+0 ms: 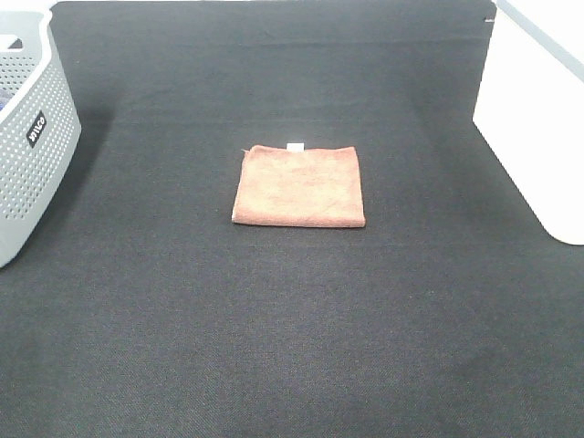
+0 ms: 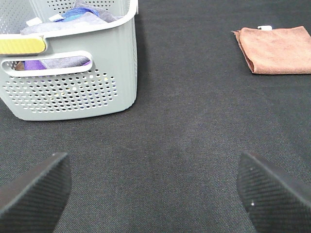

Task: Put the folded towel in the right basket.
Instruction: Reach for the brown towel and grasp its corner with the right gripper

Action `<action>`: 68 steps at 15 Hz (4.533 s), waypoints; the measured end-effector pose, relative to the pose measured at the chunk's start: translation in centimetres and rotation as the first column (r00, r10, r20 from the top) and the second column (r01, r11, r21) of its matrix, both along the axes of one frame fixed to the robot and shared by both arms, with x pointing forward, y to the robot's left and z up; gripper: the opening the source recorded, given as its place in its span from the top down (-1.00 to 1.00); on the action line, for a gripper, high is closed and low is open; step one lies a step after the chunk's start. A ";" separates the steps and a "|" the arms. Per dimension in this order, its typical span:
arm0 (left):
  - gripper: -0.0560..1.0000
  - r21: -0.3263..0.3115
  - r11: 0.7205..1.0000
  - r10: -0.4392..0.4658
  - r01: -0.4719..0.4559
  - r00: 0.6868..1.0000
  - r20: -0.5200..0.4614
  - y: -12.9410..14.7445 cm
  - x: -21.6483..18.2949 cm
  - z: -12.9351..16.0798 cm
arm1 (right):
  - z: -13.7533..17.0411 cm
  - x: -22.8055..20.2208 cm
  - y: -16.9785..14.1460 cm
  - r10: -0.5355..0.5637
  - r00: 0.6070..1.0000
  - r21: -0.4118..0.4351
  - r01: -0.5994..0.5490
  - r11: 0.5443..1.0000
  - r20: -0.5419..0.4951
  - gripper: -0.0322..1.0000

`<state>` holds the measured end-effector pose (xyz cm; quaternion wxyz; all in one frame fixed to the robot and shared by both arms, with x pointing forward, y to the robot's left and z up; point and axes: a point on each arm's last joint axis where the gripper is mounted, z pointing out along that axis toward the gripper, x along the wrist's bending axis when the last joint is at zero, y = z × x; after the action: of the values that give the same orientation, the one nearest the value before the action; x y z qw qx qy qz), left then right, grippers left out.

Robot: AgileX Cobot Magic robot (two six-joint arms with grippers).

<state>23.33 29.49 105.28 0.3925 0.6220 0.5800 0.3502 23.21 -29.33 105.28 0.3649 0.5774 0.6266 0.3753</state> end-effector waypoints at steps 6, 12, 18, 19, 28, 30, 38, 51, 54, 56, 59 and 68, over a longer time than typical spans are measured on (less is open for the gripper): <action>-0.76 0.000 1.000 0.000 0.000 1.000 0.000 0.0 0.0 0.0 | 0.0 0.0 0.0 0.000 1.000 0.000 0.000 1.000 0.000 -0.53; -0.76 0.000 1.000 0.000 0.000 1.000 0.000 0.0 0.0 0.0 | 0.0 0.0 0.0 0.000 1.000 0.000 0.000 1.000 0.000 -0.53; -0.76 0.000 1.000 0.000 0.000 1.000 0.000 0.0 0.0 0.0 | 0.0 0.0 0.0 0.000 1.000 0.000 0.000 1.000 0.000 -0.53; -0.76 0.000 1.000 0.000 0.000 1.000 0.000 0.0 0.0 0.0 | 0.0 0.0 0.0 0.000 1.000 0.000 0.000 1.000 0.000 -0.53; -0.76 0.000 1.000 0.000 0.000 1.000 0.000 0.0 0.0 0.0 | 0.0 0.0 0.0 0.000 1.000 0.000 0.000 1.000 0.000 -0.53; -0.76 0.000 1.000 0.000 0.000 1.000 0.000 0.0 0.0 0.0 | 0.0 0.0 0.0 0.000 1.000 0.000 0.000 1.000 0.000 -0.53; -0.76 0.000 1.000 0.000 0.000 1.000 0.000 0.0 0.0 0.0 | 0.2 0.1 0.0 -0.008 1.000 0.022 0.008 1.000 0.004 -0.53; -0.76 0.000 1.000 0.000 0.000 1.000 0.000 0.0 0.0 0.0 | 5.2 22.5 1.6 0.139 0.955 0.217 -0.082 0.973 -0.264 -0.50; -0.76 0.000 1.000 0.000 0.000 1.000 0.000 0.0 0.0 0.0 | 4.9 27.6 2.0 0.167 0.929 0.270 -0.077 0.960 -0.330 -0.50; -0.76 0.000 1.000 0.000 0.000 1.000 0.000 0.0 0.0 0.0 | 4.3 30.8 3.5 0.213 0.909 0.277 -0.115 0.954 -0.358 -0.50; -0.76 0.000 1.000 0.000 0.000 1.000 0.000 0.0 0.0 0.0 | 2.6 33.5 8.2 0.332 0.852 0.265 -0.238 0.934 -0.404 -0.50; -0.76 0.000 1.000 0.000 0.000 1.000 0.000 0.0 0.0 0.0 | -8.8 43.0 13.2 0.430 0.621 0.421 -0.171 0.891 -0.656 -0.50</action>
<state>23.33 29.49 105.28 0.3925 0.6220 0.5800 0.3502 66.23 -16.15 96.47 -0.0848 0.6145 0.7387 0.2636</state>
